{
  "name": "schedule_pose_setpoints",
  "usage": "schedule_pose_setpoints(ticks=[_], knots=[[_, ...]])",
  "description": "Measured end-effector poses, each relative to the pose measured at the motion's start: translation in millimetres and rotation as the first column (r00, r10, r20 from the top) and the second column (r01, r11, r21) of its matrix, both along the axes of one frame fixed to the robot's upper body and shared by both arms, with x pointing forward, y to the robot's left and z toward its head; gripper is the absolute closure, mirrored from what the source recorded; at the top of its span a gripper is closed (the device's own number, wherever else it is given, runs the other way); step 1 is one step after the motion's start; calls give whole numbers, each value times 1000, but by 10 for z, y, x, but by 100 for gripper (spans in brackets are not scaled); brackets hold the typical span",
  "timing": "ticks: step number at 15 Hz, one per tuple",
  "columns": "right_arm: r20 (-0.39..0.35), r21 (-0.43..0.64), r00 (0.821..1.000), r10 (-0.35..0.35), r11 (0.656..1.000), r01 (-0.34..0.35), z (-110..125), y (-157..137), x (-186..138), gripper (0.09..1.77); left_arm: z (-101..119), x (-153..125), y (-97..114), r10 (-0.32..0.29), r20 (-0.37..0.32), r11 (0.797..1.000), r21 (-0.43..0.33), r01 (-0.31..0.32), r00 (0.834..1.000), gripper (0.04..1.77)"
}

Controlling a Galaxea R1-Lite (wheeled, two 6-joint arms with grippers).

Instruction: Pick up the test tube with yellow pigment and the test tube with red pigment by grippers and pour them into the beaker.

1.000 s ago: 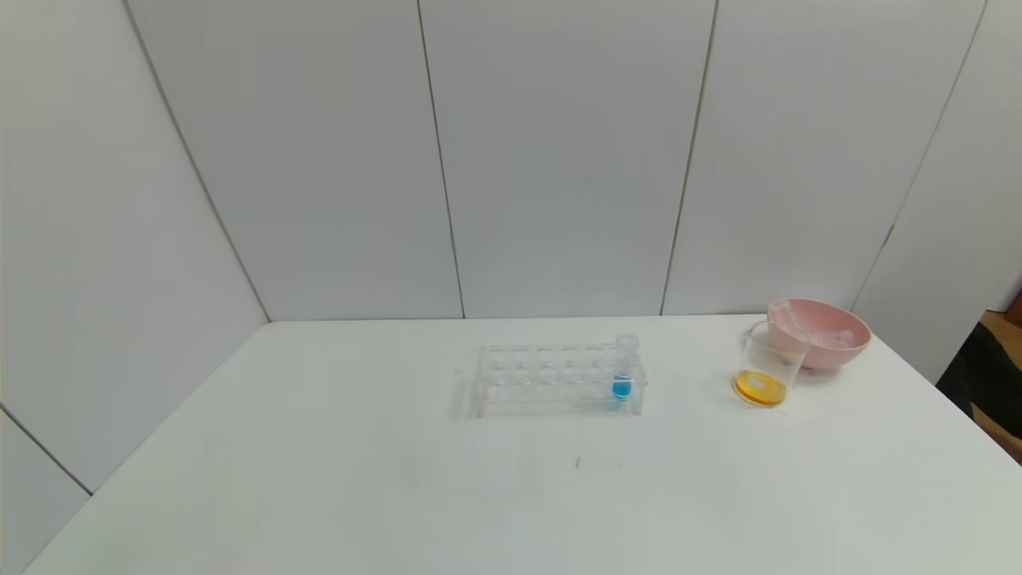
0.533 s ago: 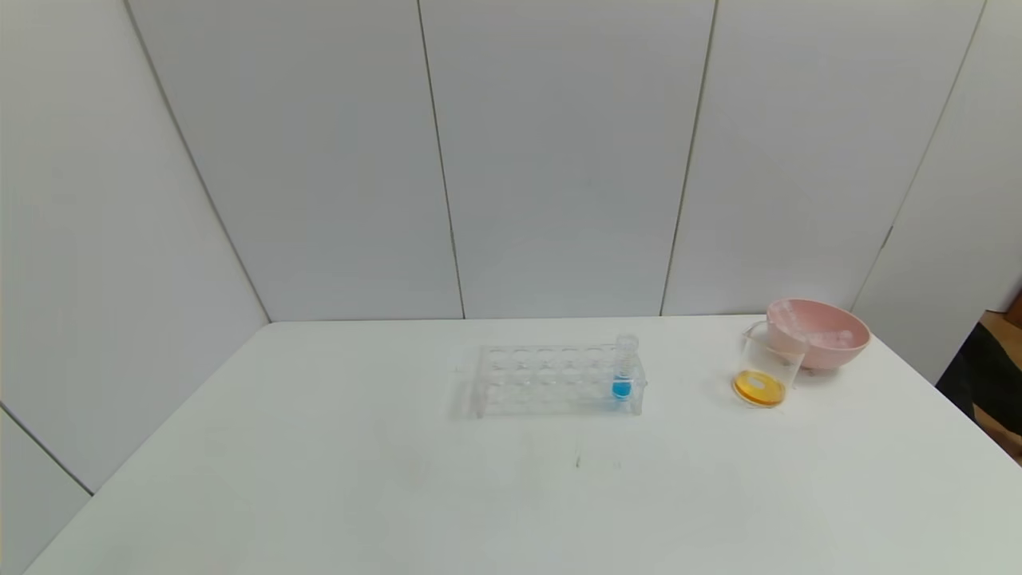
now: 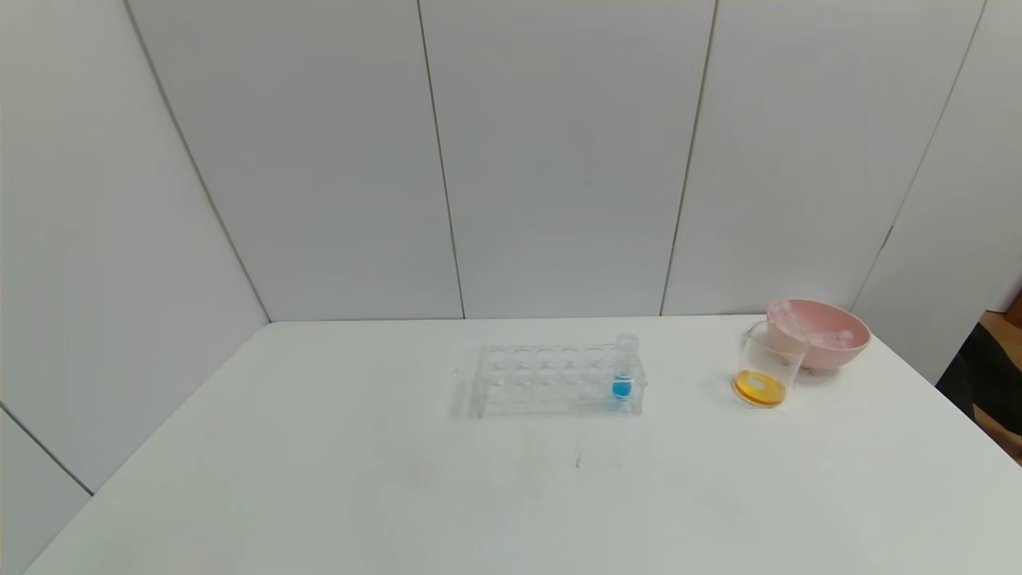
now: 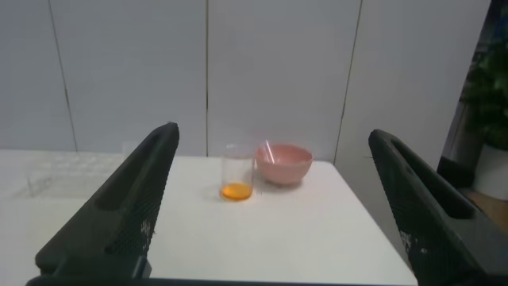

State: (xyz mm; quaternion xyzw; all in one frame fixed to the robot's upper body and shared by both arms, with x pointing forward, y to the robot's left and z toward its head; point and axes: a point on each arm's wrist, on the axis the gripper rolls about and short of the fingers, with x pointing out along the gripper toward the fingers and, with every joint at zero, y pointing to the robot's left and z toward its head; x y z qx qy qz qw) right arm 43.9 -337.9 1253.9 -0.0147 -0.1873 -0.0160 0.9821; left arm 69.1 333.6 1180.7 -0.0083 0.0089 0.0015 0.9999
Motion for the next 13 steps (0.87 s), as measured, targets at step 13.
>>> schedule_pose_setpoints(ticks=[13], knots=[[-373, 27, 928, 22, 1000, -13, -714, 6, 252, 15, 0, 0, 0, 0, 0, 1000, 0, 0, 1000, 9]])
